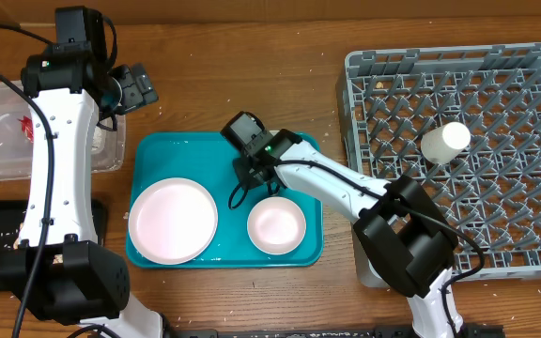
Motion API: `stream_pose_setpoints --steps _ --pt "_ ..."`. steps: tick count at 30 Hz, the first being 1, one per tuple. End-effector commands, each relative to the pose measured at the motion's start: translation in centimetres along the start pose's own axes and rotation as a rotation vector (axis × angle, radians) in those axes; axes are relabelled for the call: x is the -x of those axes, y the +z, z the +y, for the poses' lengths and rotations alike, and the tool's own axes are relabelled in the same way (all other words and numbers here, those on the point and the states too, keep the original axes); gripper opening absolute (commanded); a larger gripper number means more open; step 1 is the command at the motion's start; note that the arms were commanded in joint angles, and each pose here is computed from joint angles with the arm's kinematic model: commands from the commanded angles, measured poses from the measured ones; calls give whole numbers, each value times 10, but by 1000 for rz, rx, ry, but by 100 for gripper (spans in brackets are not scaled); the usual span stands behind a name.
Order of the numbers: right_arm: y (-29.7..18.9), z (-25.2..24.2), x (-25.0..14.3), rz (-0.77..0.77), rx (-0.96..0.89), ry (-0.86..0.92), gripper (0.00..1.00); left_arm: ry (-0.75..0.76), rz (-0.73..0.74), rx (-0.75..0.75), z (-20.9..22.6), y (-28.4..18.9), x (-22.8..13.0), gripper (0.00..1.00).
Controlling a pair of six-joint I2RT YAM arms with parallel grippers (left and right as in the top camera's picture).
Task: Sort waste into correct bins and load items into the dishwasher
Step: 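Move the right gripper back left to the white bowl and grip its rim, then carry the white bowl right and set it upside down in the rack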
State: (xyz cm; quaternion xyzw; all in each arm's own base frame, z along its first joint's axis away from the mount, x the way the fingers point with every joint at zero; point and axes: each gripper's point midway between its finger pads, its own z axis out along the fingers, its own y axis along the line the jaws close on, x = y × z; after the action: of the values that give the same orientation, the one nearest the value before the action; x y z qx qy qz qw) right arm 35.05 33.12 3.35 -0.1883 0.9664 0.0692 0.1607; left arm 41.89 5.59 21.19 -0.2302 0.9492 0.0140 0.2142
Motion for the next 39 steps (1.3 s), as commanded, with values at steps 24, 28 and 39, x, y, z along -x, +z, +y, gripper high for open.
stream_pose_setpoints --steps 24,28,39 --pt "-259 -158 62 -285 76 437 4 24 -10 -15 -5 -5 2 100" --pt "-284 -227 30 -272 10 608 4 24 -10 -15 -5 -5 2 100" --pt "-313 -330 -12 -409 327 696 4 24 -10 -15 -5 -5 2 100"
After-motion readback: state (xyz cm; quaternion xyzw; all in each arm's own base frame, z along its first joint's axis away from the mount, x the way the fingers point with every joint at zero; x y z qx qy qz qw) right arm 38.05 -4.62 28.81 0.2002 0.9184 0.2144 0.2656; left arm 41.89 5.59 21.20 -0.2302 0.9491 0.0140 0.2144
